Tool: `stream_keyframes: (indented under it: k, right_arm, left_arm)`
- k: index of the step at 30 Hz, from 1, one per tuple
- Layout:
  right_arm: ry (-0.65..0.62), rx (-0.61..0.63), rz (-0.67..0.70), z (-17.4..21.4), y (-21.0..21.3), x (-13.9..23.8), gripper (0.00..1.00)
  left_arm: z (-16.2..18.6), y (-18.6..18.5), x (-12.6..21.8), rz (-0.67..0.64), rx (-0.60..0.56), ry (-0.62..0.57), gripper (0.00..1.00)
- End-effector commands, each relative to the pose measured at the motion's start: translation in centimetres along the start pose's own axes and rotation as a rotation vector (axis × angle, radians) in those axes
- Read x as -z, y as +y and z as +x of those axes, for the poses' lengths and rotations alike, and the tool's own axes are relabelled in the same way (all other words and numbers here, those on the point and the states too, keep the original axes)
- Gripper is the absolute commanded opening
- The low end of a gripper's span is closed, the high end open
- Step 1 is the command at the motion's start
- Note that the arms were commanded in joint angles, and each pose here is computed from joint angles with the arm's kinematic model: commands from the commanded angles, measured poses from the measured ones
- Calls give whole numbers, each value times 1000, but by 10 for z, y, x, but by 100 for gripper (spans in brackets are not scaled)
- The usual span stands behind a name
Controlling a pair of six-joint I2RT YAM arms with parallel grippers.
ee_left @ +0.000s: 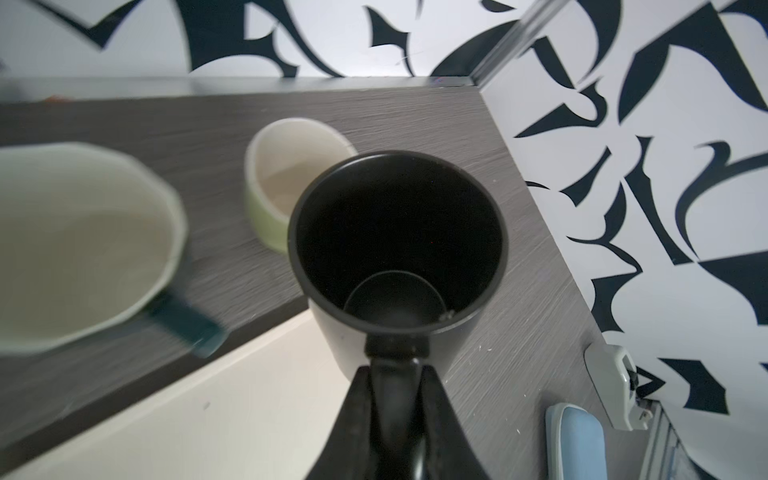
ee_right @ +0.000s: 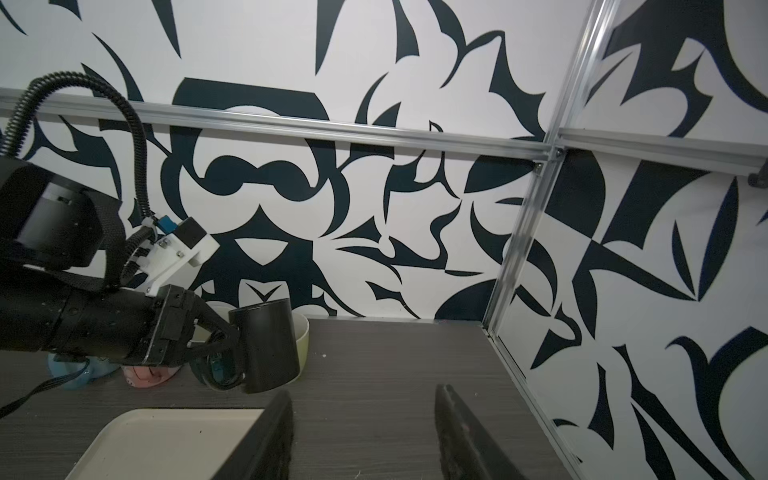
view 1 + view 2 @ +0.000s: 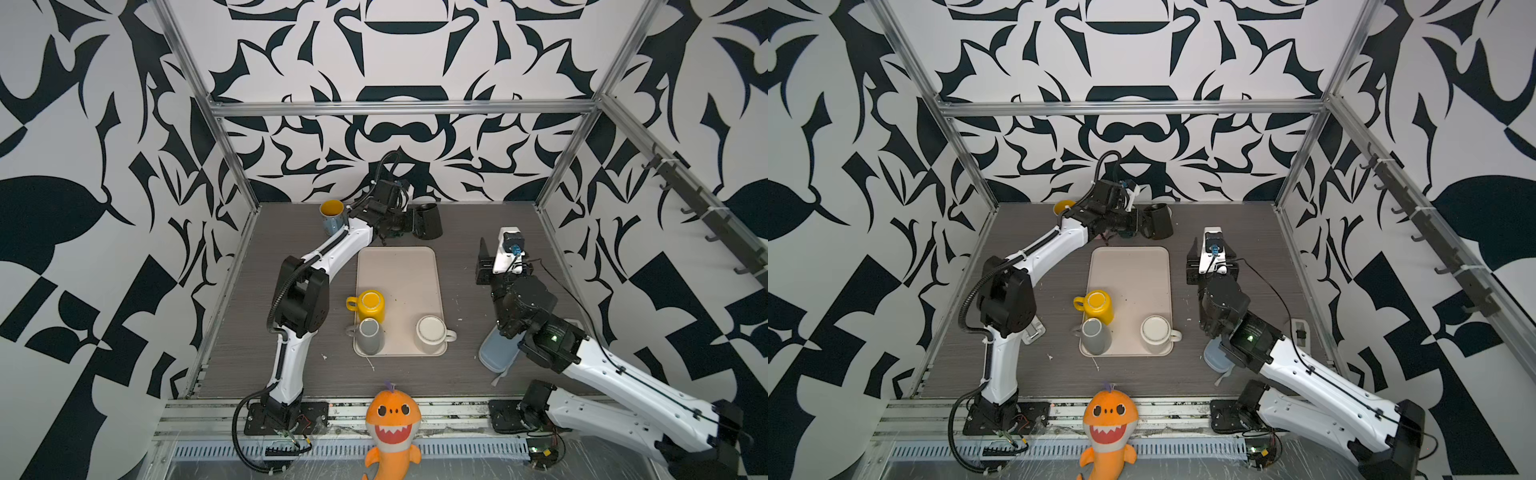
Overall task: Turn the mug right side up
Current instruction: 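Carry the black mug with the left gripper and lower it beside the light green mug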
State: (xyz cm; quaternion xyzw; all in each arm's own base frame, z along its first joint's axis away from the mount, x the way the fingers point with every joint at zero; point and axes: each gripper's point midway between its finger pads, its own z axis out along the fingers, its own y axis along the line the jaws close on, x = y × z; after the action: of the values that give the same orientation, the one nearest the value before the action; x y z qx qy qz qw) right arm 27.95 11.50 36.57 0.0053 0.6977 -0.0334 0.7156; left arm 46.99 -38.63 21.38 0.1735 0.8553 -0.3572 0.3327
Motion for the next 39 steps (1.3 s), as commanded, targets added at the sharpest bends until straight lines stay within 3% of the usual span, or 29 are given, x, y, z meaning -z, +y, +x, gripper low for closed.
stream_keyframes:
  k: [1, 14, 27, 36, 37, 39]
  right_arm:
    - [11, -68, 12, 0, -8, 2, 57]
    - [22, -105, 27, 7, -18, -2, 57]
    - [36, -124, 39, 13, -24, -5, 58]
    - [47, -124, 45, 16, -25, -9, 58]
    - [50, -124, 46, 17, -25, -9, 58]
    - [53, -126, 43, 18, -24, -10, 58]
  left_arm:
    - [-49, -49, 1, 111, -161, -193, 0]
    - [-21, -47, -81, 11, -318, -235, 0]
    - [0, -27, -127, -38, -357, -265, 0]
    - [15, -3, -152, -138, -439, -251, 0]
    - [15, -1, -153, -145, -445, -252, 0]
    - [18, 0, -154, -157, -465, -247, 11]
